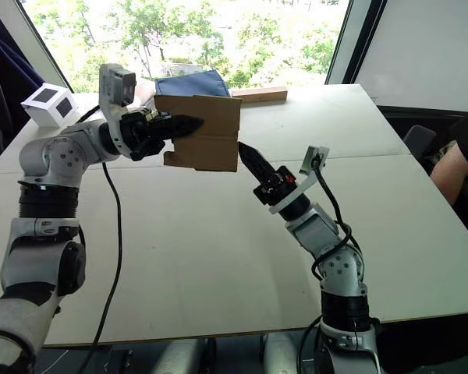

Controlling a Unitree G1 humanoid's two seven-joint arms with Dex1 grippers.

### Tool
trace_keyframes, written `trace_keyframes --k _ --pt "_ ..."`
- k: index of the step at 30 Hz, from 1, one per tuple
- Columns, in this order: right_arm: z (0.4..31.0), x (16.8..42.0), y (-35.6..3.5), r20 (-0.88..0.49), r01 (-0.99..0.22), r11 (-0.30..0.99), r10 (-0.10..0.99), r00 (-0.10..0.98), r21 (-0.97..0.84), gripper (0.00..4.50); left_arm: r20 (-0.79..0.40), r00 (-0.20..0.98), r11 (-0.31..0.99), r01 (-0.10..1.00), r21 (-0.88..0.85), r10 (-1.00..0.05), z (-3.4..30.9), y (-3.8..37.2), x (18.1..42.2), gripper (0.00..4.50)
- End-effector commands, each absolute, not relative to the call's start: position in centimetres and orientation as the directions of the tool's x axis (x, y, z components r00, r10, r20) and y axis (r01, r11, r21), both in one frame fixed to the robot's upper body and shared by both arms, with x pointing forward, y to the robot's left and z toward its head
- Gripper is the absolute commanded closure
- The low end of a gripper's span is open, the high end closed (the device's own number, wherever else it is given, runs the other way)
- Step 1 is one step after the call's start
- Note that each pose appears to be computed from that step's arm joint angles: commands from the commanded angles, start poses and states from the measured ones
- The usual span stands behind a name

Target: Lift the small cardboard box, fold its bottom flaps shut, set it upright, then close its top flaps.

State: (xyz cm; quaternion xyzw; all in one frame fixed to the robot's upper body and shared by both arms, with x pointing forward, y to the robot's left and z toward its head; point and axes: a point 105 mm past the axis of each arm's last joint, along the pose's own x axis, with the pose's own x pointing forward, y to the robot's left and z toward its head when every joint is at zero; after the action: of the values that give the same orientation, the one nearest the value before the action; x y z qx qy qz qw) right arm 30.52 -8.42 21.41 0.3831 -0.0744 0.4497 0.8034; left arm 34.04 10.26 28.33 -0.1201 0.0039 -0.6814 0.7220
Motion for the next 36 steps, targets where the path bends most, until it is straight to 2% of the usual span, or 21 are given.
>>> trace_keyframes --k 1,4,5,6,7,10,12,14,19,25,30,33,36 --pt "22.3 29.1 -10.9 0.449 -0.805 0.364 0.686 0.572 0.468 4.48 0.077 0.059 0.051 0.994 -0.098 -0.995 29.6 10.4 33.3 4.5" --pt "20.8 27.9 -12.9 0.259 -0.812 0.475 0.783 0.566 0.339 4.48 -0.137 0.039 0.04 0.999 -0.007 -0.99 29.3 10.3 32.6 4.5" --pt "20.3 27.3 -13.6 0.168 -0.822 0.5 0.816 0.552 0.273 4.48 -0.317 0.072 0.052 0.996 0.07 -0.946 28.1 10.3 33.0 4.5" --pt "19.9 26.8 -14.1 0.1 -0.831 0.508 0.837 0.538 0.225 4.48 -0.445 0.106 0.054 0.99 0.128 -0.889 27.1 10.4 33.5 4.5" --pt "19.6 26.3 -14.4 0.028 -0.842 0.511 0.852 0.522 0.172 4.48 -0.524 0.143 0.043 0.979 0.199 -0.84 26.7 10.4 34.0 4.5" --pt "18.9 24.3 -14.5 -0.178 -0.894 0.449 0.88 0.44 0.011 4.48 -0.671 0.128 -0.085 0.958 0.275 -0.73 26.6 9.8 33.8 4.5" --pt "19.3 23.3 -13.6 -0.232 -0.917 0.394 0.888 0.397 -0.062 4.48 -0.768 0.172 -0.099 0.951 0.292 -0.617 25.6 10.0 34.3 4.5" --pt "19.6 22.5 -12.6 -0.267 -0.929 0.35 0.889 0.371 -0.122 4.48 -0.813 0.21 -0.108 0.943 0.315 -0.543 24.9 9.8 34.9 4.5" --pt "16.9 22.2 -12.2 -0.415 -0.917 0.334 0.818 0.397 -0.22 4.48 -0.877 0.122 -0.175 0.958 0.227 -0.465 23.2 8.2 34.0 4.5" --pt "14.9 22.2 -11.8 -0.442 -0.902 0.363 0.787 0.431 -0.232 4.48 -0.892 0.042 -0.11 0.989 0.103 -0.451 21.9 6.1 32.9 4.5" --pt "14.6 22.6 -11.5 -0.435 -0.892 0.382 0.779 0.451 -0.24 4.48 -0.903 0.006 -0.151 0.986 0.078 -0.429 20.9 5.3 31.7 4.5" --pt "14.6 23.0 -11.4 -0.428 -0.89 0.389 0.781 0.456 -0.238 4.5 -0.905 0.014 -0.16 0.983 0.09 -0.425 20.7 5.0 31.6 3.8" --pt "14.4 23.3 -11.7 -0.434 -0.886 0.396 0.773 0.463 -0.241 4.5 -0.901 0.004 -0.124 0.99 0.065 -0.433 21.3 4.5 31.3 2.64"
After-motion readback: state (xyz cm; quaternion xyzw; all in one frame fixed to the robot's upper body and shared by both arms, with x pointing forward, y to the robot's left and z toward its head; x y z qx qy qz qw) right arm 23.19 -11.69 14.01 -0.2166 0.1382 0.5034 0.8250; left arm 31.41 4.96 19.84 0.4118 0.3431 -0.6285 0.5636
